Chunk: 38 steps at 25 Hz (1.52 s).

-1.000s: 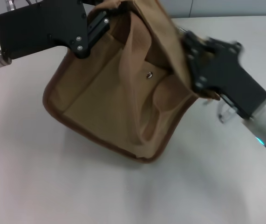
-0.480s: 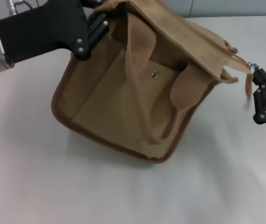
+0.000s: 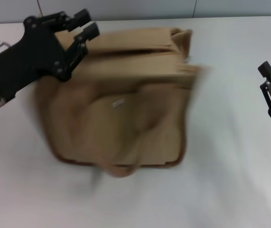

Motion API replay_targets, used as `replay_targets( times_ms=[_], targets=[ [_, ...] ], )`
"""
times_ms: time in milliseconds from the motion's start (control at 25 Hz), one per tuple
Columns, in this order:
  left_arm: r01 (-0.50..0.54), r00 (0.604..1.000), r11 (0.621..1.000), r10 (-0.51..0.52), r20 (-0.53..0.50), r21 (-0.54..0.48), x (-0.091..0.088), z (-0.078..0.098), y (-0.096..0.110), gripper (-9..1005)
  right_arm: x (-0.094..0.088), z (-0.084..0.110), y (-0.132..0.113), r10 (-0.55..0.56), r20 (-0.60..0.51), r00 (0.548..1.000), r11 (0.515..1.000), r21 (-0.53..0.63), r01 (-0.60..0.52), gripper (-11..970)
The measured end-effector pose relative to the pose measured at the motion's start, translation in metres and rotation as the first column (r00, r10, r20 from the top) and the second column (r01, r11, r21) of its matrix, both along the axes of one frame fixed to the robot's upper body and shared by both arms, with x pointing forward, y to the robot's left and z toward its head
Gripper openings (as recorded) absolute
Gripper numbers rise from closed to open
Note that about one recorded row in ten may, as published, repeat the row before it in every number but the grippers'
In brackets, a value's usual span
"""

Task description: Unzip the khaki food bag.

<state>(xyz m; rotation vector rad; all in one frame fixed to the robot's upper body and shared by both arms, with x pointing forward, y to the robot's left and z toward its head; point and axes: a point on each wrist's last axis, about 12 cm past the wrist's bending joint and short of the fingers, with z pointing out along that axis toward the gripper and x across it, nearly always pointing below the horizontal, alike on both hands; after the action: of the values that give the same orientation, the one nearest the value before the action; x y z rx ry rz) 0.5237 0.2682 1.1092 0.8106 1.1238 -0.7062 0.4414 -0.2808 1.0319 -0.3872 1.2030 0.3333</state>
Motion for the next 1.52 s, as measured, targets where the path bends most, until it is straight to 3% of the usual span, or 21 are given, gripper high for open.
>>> replay_targets(
  times_ms=[160, 280, 400, 440, 560, 600, 640, 720, 760, 800, 840, 1000, 1200, 1520],
  targets=[
    [-0.046, 0.998, 0.999, 0.045, -0.031, -0.027, -0.006, -0.007, 0.010, 189, 0.001, 0.002, 0.000, 0.006, 0.009, 1.000, 1.000, 0.007, -0.006, 358],
    [-0.085, 0.996, 0.994, 0.083, -0.024, -0.064, -0.020, -0.009, 0.025, 275, 0.002, 0.004, 0.001, 0.021, 0.011, 1.000, 0.999, 0.035, -0.021, 493],
    [-0.069, 0.998, 0.992, 0.069, 0.006, -0.102, -0.035, -0.006, 0.035, 360, 0.000, 0.011, -0.005, 0.092, 0.014, 0.996, 0.989, 0.118, -0.093, 624],
    [-0.020, 0.999, 0.993, 0.023, 0.023, -0.115, -0.048, -0.004, 0.041, 389, 0.000, 0.011, -0.005, 0.092, 0.014, 0.996, 0.989, 0.118, -0.093, 662],
    [0.093, 0.995, 0.992, -0.095, -0.023, -0.080, -0.065, -0.003, 0.047, 561, 0.000, 0.020, -0.014, 0.251, -0.009, 0.968, 0.955, 0.166, -0.246, 774],
    [0.170, 0.978, 0.985, -0.172, -0.120, -0.028, -0.077, -0.009, 0.049, 618, 0.000, 0.028, -0.017, 0.415, -0.055, 0.908, 0.899, 0.177, -0.400, 812],
    [0.170, 0.978, 0.985, -0.172, -0.120, -0.028, -0.077, -0.009, 0.049, 678, 0.000, 0.028, -0.017, 0.415, -0.055, 0.908, 0.899, 0.177, -0.400, 813],
    [0.221, 0.953, 0.975, -0.214, -0.215, 0.009, -0.086, -0.016, 0.050, 799, -0.001, 0.035, -0.018, 0.564, -0.109, 0.819, 0.823, 0.160, -0.545, 814],
    [0.221, 0.953, 0.975, -0.214, -0.215, 0.009, -0.086, -0.016, 0.050, 805, -0.002, 0.039, -0.016, 0.635, -0.138, 0.760, 0.772, 0.138, -0.620, 815],
    [0.282, 0.911, 0.959, -0.254, -0.325, 0.040, -0.095, -0.025, 0.049, 811, -0.003, 0.043, -0.010, 0.741, -0.193, 0.644, 0.668, 0.113, -0.735, 816],
    [0.282, 0.911, 0.959, -0.254, -0.325, 0.040, -0.095, -0.025, 0.049, 817, -0.003, 0.043, -0.010, 0.741, -0.193, 0.644, 0.668, 0.113, -0.735, 817],
    [0.354, 0.866, 0.932, -0.293, -0.406, 0.082, -0.101, -0.035, 0.045, 828, 0.007, 0.042, 0.010, 0.822, -0.316, 0.473, 0.531, 0.125, -0.838, 820],
    [0.361, 0.861, 0.929, -0.300, -0.410, 0.080, -0.102, -0.037, 0.043, 827, 0.016, 0.036, 0.023, 0.817, -0.371, 0.441, 0.511, 0.112, -0.852, 823],
    [0.359, 0.864, 0.930, -0.298, -0.405, 0.082, -0.104, -0.037, 0.043, 824, 0.021, 0.034, 0.027, 0.807, -0.388, 0.445, 0.519, 0.106, -0.848, 818]
  ],
)
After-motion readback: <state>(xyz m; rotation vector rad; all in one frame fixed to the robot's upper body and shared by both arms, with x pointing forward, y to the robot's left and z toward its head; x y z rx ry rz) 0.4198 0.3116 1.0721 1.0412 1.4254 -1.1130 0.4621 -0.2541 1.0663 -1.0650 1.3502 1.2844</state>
